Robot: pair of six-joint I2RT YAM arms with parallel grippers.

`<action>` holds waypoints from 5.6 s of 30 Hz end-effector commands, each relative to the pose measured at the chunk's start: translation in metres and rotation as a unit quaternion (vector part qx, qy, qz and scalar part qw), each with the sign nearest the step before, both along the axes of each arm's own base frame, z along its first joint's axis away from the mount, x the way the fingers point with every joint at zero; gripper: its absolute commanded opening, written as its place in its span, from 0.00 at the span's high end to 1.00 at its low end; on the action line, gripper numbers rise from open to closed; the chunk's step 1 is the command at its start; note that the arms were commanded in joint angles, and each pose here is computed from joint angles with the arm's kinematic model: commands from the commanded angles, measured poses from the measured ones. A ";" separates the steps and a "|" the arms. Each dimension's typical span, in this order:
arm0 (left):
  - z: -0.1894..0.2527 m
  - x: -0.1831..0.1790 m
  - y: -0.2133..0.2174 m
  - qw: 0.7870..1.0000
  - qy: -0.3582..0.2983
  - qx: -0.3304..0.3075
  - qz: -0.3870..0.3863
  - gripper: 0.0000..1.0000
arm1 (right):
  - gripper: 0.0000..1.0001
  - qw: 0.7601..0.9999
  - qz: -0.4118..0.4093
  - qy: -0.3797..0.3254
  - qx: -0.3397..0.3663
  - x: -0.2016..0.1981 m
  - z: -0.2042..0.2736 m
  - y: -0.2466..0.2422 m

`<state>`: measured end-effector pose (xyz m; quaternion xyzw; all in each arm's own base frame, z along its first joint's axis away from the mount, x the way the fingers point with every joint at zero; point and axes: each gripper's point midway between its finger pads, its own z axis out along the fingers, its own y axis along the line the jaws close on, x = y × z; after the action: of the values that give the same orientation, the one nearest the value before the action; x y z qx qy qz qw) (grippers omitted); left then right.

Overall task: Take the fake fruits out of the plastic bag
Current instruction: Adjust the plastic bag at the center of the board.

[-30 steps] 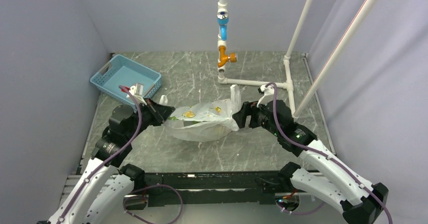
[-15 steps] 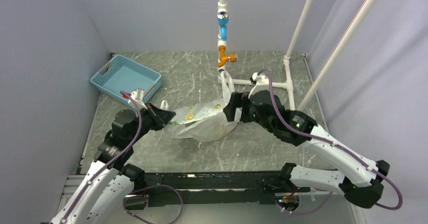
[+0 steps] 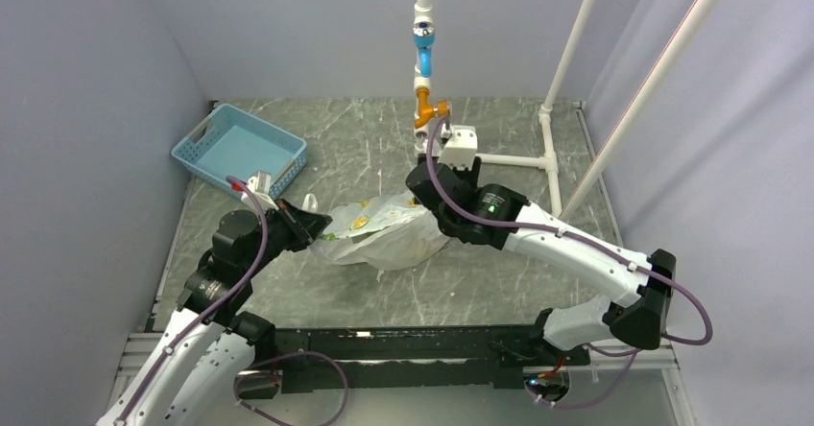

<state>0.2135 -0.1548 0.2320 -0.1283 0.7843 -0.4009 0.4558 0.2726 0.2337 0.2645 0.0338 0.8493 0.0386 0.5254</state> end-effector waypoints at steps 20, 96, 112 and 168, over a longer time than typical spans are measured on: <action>0.070 0.092 0.012 0.994 0.032 0.068 0.074 1.00 | 1.00 0.943 0.220 -0.121 0.221 0.051 0.070 -0.035; 0.012 -0.034 -0.073 0.996 0.076 0.036 0.007 0.01 | 0.03 0.904 0.377 -0.154 0.131 -0.049 0.133 -0.022; 0.018 -0.011 -0.060 0.934 0.262 -0.103 0.221 0.05 | 0.03 0.888 0.417 -0.155 0.115 -0.057 0.137 0.034; -0.101 -0.059 -0.066 0.979 0.199 -0.051 0.006 1.00 | 0.01 0.865 0.494 -0.065 -0.058 -0.091 0.049 0.090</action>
<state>0.1534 -0.2129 0.1174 -0.2486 0.8450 -0.3799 0.2826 0.1710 0.2895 0.3263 -0.3360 0.7385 0.2824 0.5119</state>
